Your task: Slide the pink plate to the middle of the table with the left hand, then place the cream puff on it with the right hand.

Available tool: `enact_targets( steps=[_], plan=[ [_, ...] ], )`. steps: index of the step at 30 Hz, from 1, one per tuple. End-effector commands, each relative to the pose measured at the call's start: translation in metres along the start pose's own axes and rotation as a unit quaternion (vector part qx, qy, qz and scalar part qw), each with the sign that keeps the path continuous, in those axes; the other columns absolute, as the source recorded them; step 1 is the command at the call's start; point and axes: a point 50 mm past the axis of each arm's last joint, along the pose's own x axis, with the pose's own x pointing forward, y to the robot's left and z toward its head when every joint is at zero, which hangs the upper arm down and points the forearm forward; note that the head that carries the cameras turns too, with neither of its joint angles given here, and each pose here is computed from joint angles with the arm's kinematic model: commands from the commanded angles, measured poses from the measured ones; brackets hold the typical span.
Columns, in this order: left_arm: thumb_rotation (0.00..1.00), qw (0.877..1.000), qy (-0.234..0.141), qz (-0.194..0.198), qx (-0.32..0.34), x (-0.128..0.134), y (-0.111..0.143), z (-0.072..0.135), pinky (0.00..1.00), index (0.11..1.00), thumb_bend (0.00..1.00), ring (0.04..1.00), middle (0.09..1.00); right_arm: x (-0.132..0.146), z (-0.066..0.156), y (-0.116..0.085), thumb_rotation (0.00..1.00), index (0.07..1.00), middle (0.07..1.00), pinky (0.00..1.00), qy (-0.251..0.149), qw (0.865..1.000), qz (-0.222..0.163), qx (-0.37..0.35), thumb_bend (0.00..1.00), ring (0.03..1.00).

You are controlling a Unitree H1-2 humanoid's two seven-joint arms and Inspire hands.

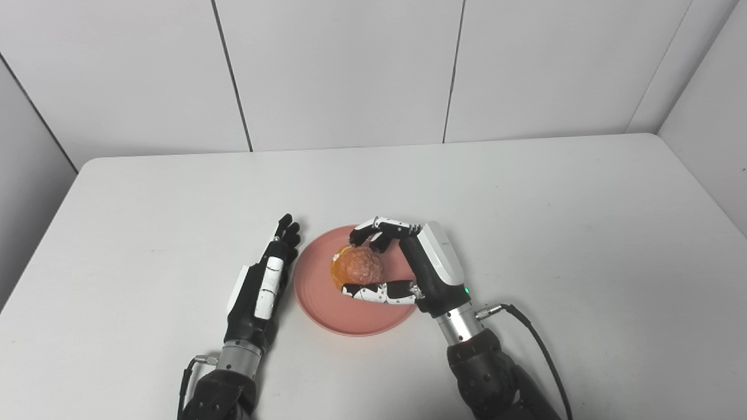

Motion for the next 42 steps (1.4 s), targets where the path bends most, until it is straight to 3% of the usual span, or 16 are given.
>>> enact_targets(
  steps=[1, 2, 4, 5, 6, 9, 14, 21, 24, 33, 36, 42],
  plan=[
    [1.00, 1.000, 0.008, 0.005, -0.003, -0.006, -0.001, -0.005, 1.00, 0.983, 0.68, 0.983, 0.979, 0.000, 0.001, -0.002, 0.00, 0.508, 0.538, 0.50, -0.022, 1.000, 0.019, -0.004, 0.51, 0.433],
    [1.00, 1.000, 0.008, 0.007, -0.002, -0.006, -0.001, -0.005, 1.00, 0.978, 0.68, 0.978, 0.973, 0.000, 0.000, -0.002, 0.07, 0.503, 0.664, 0.55, -0.020, 0.999, 0.029, -0.005, 0.50, 0.582],
    [1.00, 1.000, 0.009, 0.007, 0.000, -0.005, -0.002, -0.005, 1.00, 0.977, 0.68, 0.976, 0.971, 0.000, 0.000, -0.004, 0.13, 0.500, 0.774, 0.66, -0.017, 0.998, 0.054, -0.017, 0.49, 0.732],
    [1.00, 1.000, 0.008, 0.006, 0.000, -0.005, -0.002, -0.004, 1.00, 0.977, 0.68, 0.976, 0.971, 0.000, -0.001, -0.005, 0.13, 0.500, 0.779, 0.67, -0.017, 0.998, 0.065, -0.021, 0.49, 0.740],
    [1.00, 1.000, 0.008, 0.006, 0.000, -0.005, -0.002, -0.004, 1.00, 0.977, 0.68, 0.978, 0.972, 0.000, -0.001, -0.005, 0.17, 0.716, 0.808, 0.73, -0.018, 0.997, 0.073, -0.024, 0.47, 0.797],
    [1.00, 1.000, 0.006, 0.006, 0.000, -0.005, -0.002, -0.003, 1.00, 0.977, 0.68, 0.980, 0.976, 0.000, -0.002, -0.008, 0.23, 0.861, 0.837, 0.79, -0.008, 0.996, 0.090, -0.026, 0.48, 0.840],
    [1.00, 1.000, 0.004, 0.008, -0.002, -0.006, -0.002, -0.003, 1.00, 0.975, 0.68, 0.976, 0.973, -0.001, -0.003, -0.011, 0.36, 0.894, 0.866, 0.78, 0.020, 0.994, 0.099, -0.030, 0.53, 0.849],
    [1.00, 1.000, 0.006, 0.005, -0.003, -0.005, -0.001, -0.002, 1.00, 0.975, 0.68, 0.980, 0.976, -0.001, -0.004, -0.012, 0.48, 0.900, 0.875, 0.83, 0.041, 0.991, 0.117, -0.054, 0.58, 0.867],
    [1.00, 1.000, 0.004, 0.006, -0.003, -0.005, -0.001, -0.002, 1.00, 0.973, 0.69, 0.973, 0.972, 0.000, -0.004, -0.013, 0.48, 0.902, 0.872, 0.85, 0.037, 0.991, 0.115, -0.063, 0.58, 0.877],
    [1.00, 1.000, 0.006, 0.010, -0.006, -0.005, 0.000, -0.002, 1.00, 0.972, 0.71, 0.972, 0.971, -0.001, -0.005, -0.016, 0.57, 0.980, 0.986, 0.98, 0.032, 0.997, 0.056, -0.046, 0.60, 0.971],
    [1.00, 1.000, 0.004, 0.011, -0.009, -0.005, 0.001, -0.002, 1.00, 0.974, 0.72, 0.975, 0.974, -0.001, -0.008, -0.018, 0.75, 0.998, 1.000, 0.94, 0.027, 0.999, 0.013, -0.021, 0.62, 0.994],
    [1.00, 1.000, 0.003, 0.009, -0.010, -0.005, 0.002, -0.001, 1.00, 0.982, 0.72, 0.985, 0.987, 0.000, -0.009, -0.020, 0.88, 1.000, 1.000, 0.87, 0.028, 0.998, -0.048, 0.009, 0.66, 0.985]
  ],
)
